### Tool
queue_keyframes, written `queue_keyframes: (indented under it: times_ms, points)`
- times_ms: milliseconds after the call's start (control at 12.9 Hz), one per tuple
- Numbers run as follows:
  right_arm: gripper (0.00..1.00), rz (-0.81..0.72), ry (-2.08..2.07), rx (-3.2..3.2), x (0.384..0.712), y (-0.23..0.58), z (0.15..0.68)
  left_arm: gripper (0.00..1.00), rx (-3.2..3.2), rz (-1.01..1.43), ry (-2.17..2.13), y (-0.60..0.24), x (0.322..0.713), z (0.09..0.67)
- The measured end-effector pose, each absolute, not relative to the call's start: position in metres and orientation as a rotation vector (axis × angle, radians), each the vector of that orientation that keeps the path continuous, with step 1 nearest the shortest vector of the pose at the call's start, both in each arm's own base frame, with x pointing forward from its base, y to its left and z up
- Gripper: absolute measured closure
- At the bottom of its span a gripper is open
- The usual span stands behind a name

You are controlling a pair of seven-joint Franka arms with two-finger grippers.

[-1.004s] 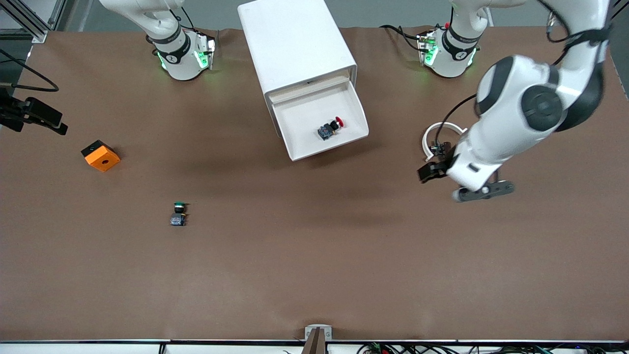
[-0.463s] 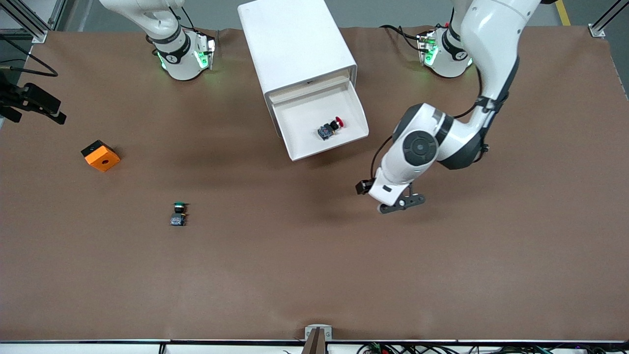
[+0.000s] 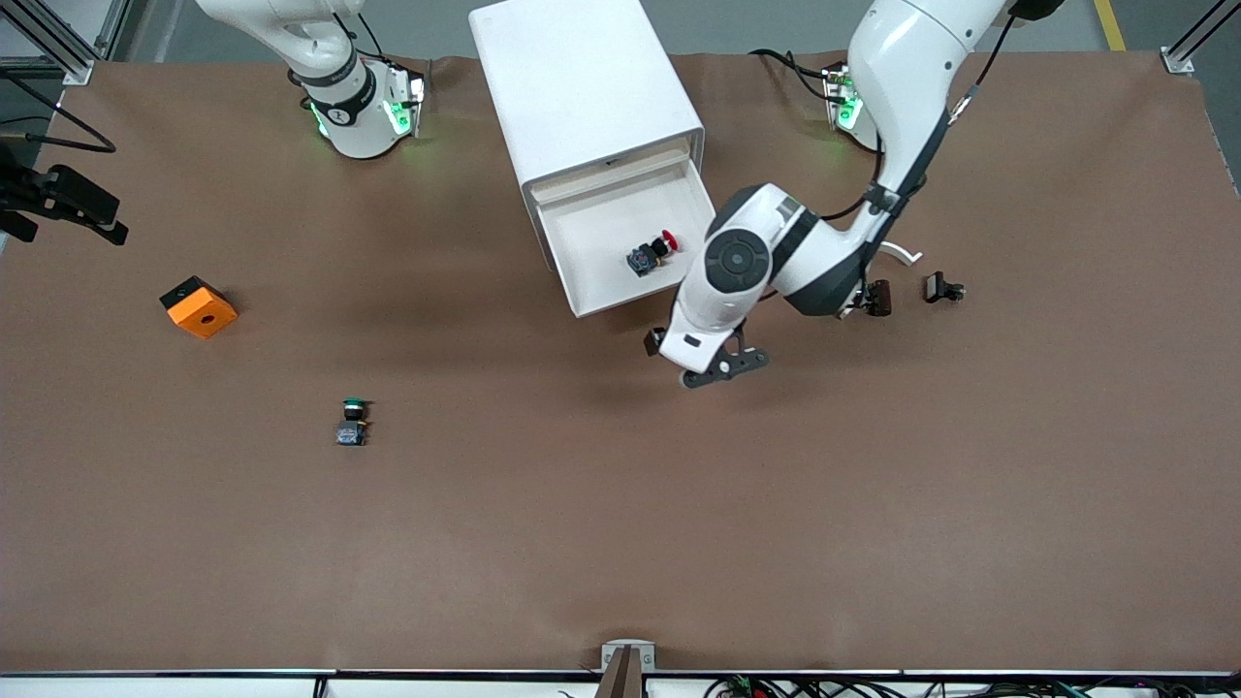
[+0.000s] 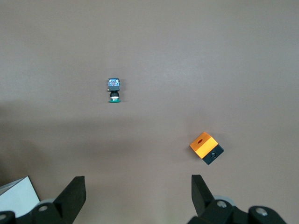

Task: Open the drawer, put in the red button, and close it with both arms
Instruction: 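Push the drawer shut into the white cabinet with the left gripper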

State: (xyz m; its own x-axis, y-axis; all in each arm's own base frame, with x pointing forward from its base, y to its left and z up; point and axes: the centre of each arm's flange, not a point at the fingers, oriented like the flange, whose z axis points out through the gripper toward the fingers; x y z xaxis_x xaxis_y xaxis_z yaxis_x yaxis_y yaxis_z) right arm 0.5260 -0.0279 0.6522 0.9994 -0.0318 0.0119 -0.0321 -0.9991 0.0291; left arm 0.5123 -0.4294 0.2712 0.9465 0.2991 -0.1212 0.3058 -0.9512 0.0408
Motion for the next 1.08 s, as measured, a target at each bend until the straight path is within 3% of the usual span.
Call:
queue_keyframes:
  times_ms: [1081]
  points:
    - [0.0,0.023,-0.024,3.122,0.525,-0.03,0.654,0.0,3.141,-0.4,0.469,-0.525,0.386,0.296]
